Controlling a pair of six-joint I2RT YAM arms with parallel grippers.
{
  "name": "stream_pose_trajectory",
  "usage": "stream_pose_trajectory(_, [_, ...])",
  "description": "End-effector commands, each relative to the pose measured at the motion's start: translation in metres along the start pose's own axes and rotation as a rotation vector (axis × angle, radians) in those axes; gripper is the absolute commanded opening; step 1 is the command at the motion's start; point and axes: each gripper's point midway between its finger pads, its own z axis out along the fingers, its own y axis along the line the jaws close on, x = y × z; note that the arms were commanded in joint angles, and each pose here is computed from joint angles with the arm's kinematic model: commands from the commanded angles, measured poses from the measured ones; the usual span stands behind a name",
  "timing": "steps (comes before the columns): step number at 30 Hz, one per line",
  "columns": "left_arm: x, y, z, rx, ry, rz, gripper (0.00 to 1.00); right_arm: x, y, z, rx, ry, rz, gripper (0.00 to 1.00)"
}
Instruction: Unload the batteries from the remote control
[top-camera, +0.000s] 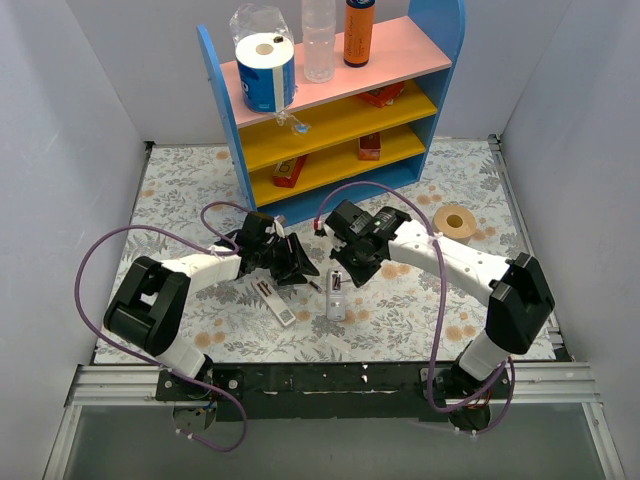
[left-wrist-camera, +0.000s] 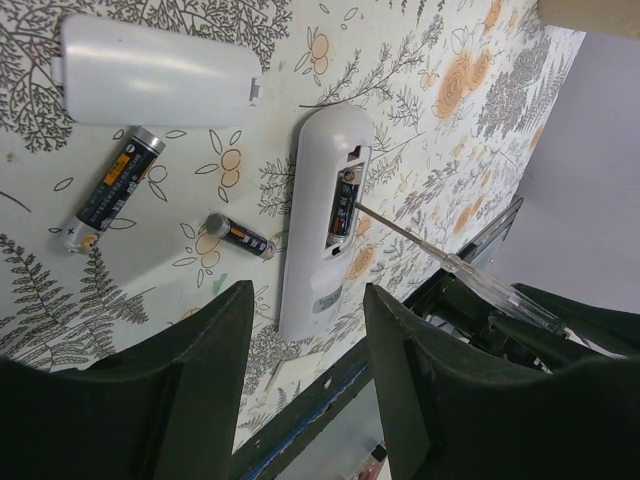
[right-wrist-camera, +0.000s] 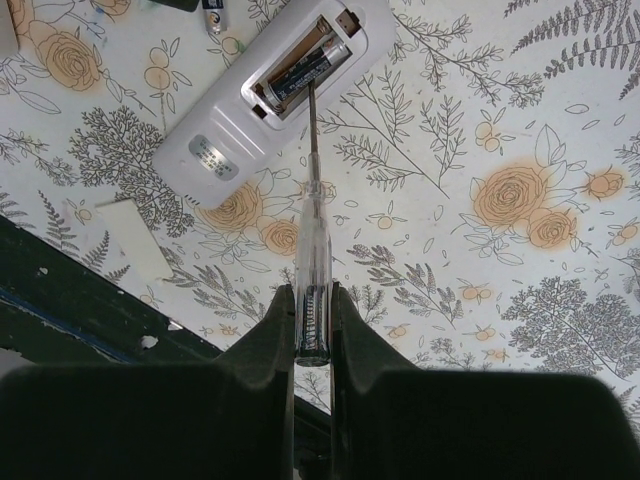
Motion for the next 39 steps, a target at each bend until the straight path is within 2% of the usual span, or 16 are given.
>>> stream_pose_trajectory(1, [-0.006,-0.018,-0.002,0.050,-0.013,0.029,0.47,0.004,0.007,0.012,-0.057,-0.035,0.017,0.01])
stream_pose_trajectory(20, [-0.003,-0.011,0.001,0.028,-0.013,0.007,0.47,0.020,0.003,0.024,-0.159,-0.259,0.139,0.01])
stream_pose_trajectory(36, [-0.001,-0.013,0.012,0.011,-0.001,0.029,0.47,0.026,0.004,0.030,-0.213,-0.310,0.184,0.01])
stream_pose_trajectory(39, [-0.003,-0.018,0.020,0.017,0.012,0.047,0.42,0.029,0.004,0.032,-0.214,-0.303,0.188,0.01])
